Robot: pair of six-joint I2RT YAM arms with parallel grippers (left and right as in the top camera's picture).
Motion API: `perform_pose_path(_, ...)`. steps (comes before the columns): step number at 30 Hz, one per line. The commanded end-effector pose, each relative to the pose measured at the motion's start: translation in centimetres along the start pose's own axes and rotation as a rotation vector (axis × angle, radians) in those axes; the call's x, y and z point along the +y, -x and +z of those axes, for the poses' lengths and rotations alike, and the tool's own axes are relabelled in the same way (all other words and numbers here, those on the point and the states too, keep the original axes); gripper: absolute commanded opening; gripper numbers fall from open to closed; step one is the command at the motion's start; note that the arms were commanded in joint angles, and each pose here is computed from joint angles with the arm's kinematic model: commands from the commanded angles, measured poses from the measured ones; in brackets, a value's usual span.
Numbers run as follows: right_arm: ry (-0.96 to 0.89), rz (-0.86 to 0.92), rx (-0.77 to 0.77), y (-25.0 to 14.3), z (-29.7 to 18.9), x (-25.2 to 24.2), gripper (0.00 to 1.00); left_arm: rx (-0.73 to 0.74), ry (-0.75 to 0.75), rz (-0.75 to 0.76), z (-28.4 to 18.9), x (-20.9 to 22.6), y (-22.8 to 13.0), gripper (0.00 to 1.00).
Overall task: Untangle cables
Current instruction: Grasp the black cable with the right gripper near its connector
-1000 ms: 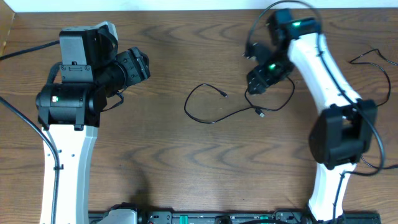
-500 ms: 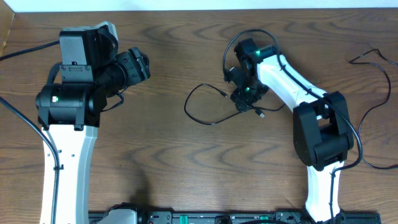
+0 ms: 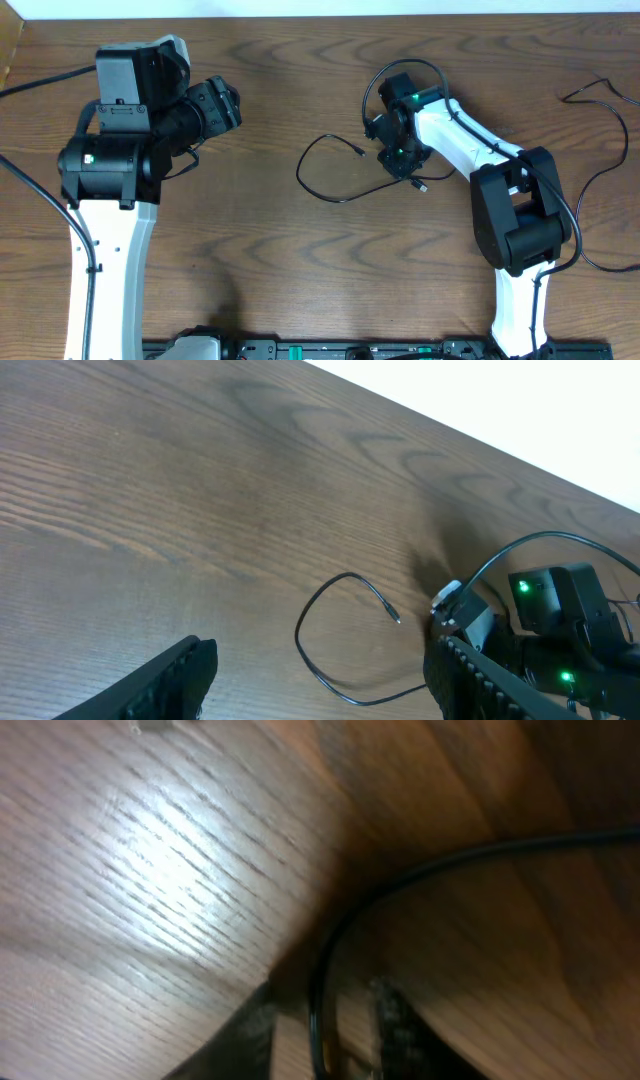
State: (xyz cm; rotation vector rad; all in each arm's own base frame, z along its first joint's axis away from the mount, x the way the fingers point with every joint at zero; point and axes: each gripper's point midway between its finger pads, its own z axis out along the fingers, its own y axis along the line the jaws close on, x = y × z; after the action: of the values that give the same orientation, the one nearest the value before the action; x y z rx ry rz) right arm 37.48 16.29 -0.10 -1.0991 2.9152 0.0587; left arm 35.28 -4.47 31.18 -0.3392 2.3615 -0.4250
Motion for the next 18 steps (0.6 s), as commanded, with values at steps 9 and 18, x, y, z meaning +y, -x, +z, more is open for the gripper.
perform_pose_path(9, 0.014, 0.107, -0.033, 1.1, -0.1, 0.2, 0.06, -0.005, 0.008, 0.018, 0.0, 0.2, 0.3, 0.72)
perform_pose_path(18, 0.071, -0.062, -0.092, 2.7, -5.6, 1.3, 0.76, -0.002, 0.01, 0.017, 0.0, 0.2, 0.2, 0.72)
